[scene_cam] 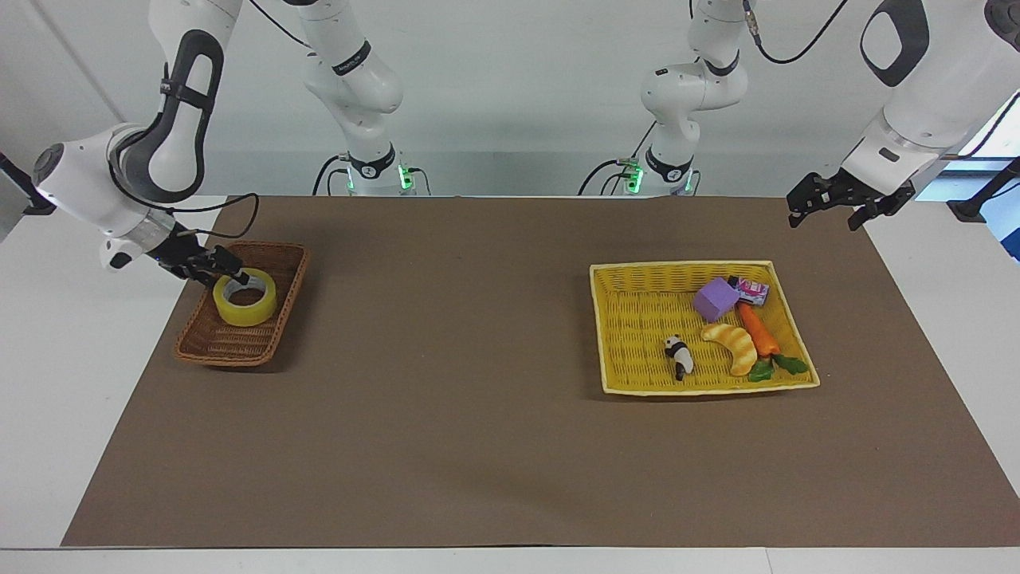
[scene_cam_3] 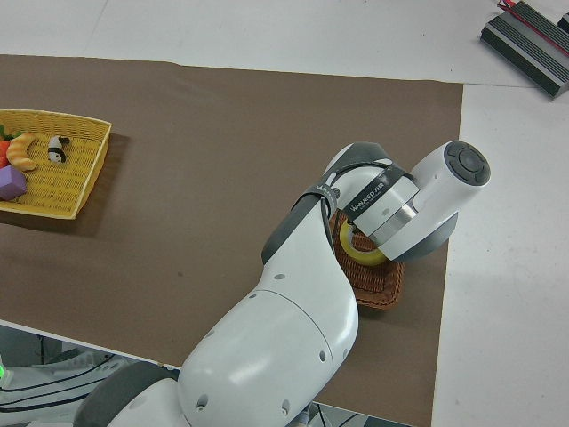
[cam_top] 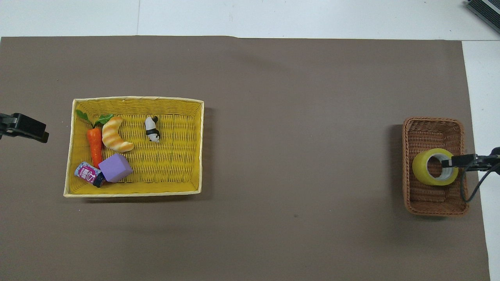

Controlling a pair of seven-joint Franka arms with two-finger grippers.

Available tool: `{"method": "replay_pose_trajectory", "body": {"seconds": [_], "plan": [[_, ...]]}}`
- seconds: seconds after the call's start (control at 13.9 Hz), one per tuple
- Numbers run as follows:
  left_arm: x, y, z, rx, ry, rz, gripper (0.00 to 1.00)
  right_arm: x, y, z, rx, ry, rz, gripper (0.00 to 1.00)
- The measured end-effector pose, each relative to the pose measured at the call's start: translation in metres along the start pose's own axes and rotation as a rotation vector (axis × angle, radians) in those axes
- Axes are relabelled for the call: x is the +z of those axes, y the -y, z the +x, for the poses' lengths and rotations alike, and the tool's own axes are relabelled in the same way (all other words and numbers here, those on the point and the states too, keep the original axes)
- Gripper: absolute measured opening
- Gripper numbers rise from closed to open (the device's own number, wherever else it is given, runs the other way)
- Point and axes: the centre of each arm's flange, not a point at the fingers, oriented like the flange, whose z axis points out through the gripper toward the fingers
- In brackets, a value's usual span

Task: Move tape to another basket
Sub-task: 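Lower the tape into the wicker basket and open the right gripper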

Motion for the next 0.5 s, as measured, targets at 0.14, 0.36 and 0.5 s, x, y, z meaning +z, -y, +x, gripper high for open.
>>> {"method": "replay_pose_trajectory", "body": {"seconds": [0.14,0.36,0.5], "plan": [[-0.003,0.000,0.000,0.000,-0.006,0.001,1.00,-0.025,0.020,0.020,-0.067,-0.029,-0.062,1.00],[-0.005,-0.001,-0.001,0.002,-0.011,0.002,1.00,-0.052,0.069,0.046,-0.129,-0.048,-0.174,1.00],[-0.005,-0.002,-0.001,0.003,-0.011,0.002,1.00,-0.066,0.104,0.054,-0.137,-0.065,-0.212,1.00]]}}
